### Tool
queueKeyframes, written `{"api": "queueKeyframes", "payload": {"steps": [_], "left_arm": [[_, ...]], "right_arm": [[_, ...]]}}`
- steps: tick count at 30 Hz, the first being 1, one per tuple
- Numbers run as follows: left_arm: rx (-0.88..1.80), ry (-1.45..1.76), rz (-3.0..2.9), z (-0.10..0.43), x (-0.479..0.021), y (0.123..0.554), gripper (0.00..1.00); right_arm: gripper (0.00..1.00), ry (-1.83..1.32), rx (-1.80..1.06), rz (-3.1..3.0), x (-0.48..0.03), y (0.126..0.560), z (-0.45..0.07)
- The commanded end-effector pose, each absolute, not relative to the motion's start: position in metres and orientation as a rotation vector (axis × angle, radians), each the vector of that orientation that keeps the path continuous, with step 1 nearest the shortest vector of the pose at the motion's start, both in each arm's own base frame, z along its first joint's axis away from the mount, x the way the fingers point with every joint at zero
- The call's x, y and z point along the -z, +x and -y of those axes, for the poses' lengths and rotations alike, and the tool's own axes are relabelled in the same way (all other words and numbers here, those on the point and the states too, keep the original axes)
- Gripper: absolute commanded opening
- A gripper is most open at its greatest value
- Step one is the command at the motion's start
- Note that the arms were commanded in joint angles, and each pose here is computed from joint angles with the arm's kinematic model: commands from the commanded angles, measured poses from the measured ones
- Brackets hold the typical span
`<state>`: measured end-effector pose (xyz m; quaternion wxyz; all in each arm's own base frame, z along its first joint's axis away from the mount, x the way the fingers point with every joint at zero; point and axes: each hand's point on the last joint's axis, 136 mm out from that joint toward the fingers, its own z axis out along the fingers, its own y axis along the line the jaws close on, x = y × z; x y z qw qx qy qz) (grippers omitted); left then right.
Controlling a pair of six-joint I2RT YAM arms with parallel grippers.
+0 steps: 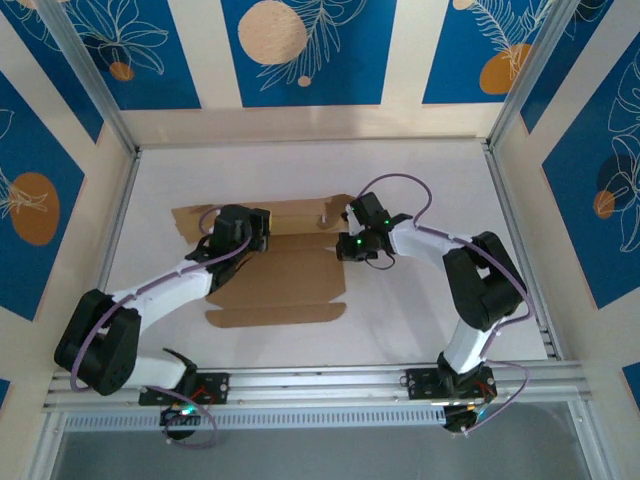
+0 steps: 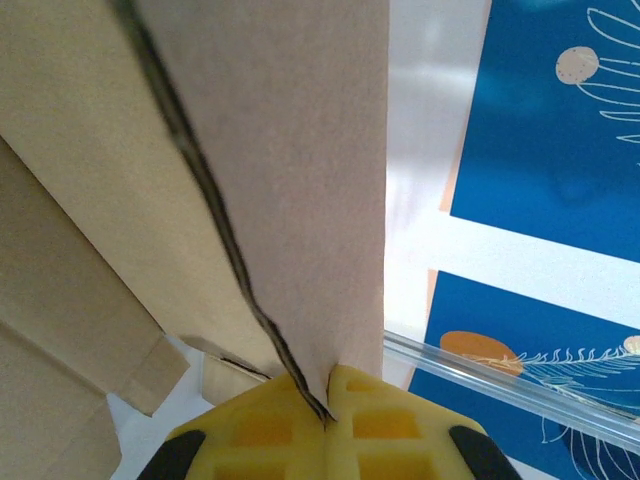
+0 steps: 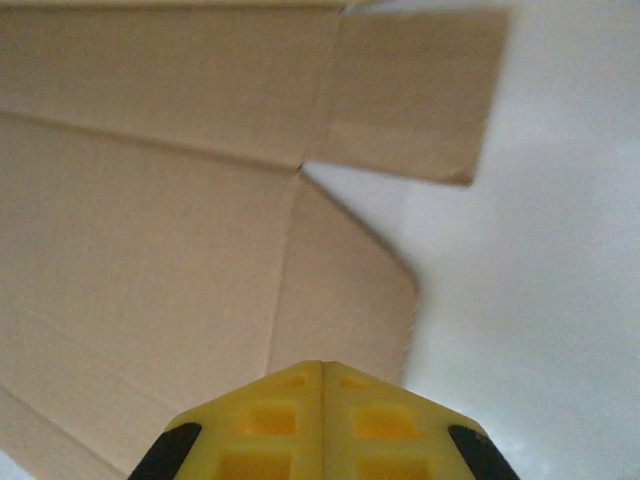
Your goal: Fold the paper box
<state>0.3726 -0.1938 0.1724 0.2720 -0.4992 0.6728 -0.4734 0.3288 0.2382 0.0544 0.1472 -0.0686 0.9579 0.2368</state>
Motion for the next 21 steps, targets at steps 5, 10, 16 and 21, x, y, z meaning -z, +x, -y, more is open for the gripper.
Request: {"api": "queueKeyframes", "payload": {"steps": [5,10,16,21], "left_arm": [[1.256,-1.349,-1.906,0.205,-0.158,0.363,0.00],[1.261,-1.338,-1.912,0.207,-0.161,0.363,0.00],[1.262,-1.338,-1.914,0.208,-0.160,0.364,0.00],[1.264,-1.337,-1.911,0.208,-0.160,0.363,0.00]], "right_arm": [[0.15,-0.190,-0.679,-2.760,-0.059,0.369,-0.234],[0.27,-0.200,-0.633,-2.777,-0.049,0.378,-0.235],[0.34,-0.207,-0.545,-2.807,-0.034,0.380,-0.230],[0.37,-0.229,-0.448,-2.828,-0.019,0.378,-0.229]]}}
